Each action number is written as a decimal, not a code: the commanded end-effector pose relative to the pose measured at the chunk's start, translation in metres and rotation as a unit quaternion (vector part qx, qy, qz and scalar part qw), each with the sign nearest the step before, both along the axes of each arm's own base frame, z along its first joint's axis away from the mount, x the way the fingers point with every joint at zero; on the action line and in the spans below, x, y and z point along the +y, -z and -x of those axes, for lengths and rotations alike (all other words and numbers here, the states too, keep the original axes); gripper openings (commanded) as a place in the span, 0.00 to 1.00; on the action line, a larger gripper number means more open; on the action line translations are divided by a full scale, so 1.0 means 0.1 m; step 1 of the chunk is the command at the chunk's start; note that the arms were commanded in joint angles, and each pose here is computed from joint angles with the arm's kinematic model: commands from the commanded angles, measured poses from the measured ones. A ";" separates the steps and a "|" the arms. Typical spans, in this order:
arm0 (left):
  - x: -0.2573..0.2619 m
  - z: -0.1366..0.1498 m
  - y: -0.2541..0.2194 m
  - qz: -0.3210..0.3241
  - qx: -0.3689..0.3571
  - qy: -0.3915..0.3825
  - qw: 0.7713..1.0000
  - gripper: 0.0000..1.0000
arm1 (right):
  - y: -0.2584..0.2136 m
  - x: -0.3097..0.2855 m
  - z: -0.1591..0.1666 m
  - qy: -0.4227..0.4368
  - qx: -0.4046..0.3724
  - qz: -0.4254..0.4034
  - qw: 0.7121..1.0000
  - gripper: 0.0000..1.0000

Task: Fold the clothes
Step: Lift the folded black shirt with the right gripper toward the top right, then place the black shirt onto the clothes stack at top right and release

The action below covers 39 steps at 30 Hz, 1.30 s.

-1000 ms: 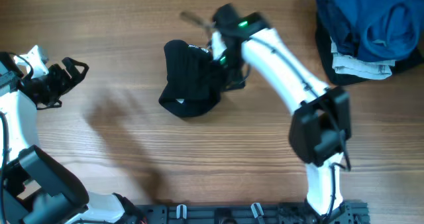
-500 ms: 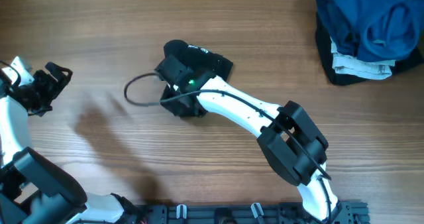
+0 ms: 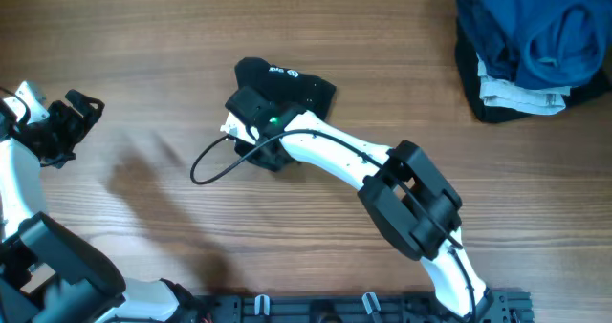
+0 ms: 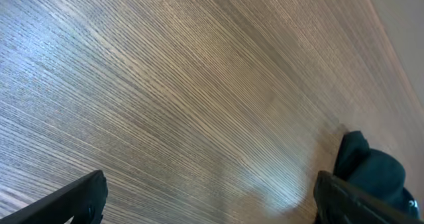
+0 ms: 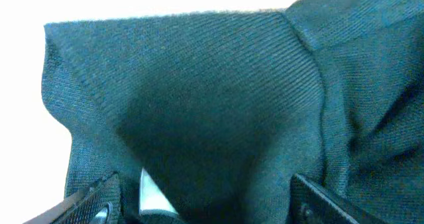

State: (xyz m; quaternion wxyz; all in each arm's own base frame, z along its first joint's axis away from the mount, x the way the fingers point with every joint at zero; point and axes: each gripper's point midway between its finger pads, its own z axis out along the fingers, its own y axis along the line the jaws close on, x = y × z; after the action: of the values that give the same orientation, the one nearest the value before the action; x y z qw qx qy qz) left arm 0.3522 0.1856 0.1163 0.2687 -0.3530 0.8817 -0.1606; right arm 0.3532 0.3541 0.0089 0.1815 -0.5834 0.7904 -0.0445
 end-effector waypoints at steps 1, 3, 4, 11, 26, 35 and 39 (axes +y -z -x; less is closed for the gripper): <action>0.05 0.02 0.05 -0.004 0.012 -0.013 1.000 1.00 | 0.54 -0.26 -0.36 0.025 -0.047 0.059 0.997 0.57; 0.06 0.03 0.05 -0.005 0.013 -0.014 1.000 1.00 | 0.56 -0.39 -0.57 0.060 -0.077 0.062 0.993 0.04; 0.06 0.03 0.05 -0.005 0.013 -0.014 1.000 1.00 | 0.51 -0.51 -0.70 0.103 -0.096 0.060 0.988 0.04; 0.06 0.02 0.05 -0.005 0.012 -0.014 1.000 1.00 | -0.71 -1.10 -1.34 0.162 -0.199 0.043 0.966 0.04; 0.06 0.02 0.05 -0.005 0.012 -0.013 1.000 1.00 | -3.08 -2.93 -2.26 0.081 -0.474 0.239 0.844 0.04; 0.06 0.02 0.05 -0.004 0.011 -0.015 1.000 1.00 | -3.39 -4.67 -2.35 0.122 -0.506 0.287 0.804 0.04; 0.05 0.01 0.05 0.012 0.013 -0.038 0.999 1.00 | -3.40 -5.28 -2.24 0.122 -0.507 0.290 0.803 0.04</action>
State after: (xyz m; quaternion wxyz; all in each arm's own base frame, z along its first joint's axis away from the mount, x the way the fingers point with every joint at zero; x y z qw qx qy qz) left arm 0.3505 0.1893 0.1147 0.2643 -0.3712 0.8770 -0.1527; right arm 0.5830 -0.1634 0.3295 0.3451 -0.3871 0.6203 -0.5885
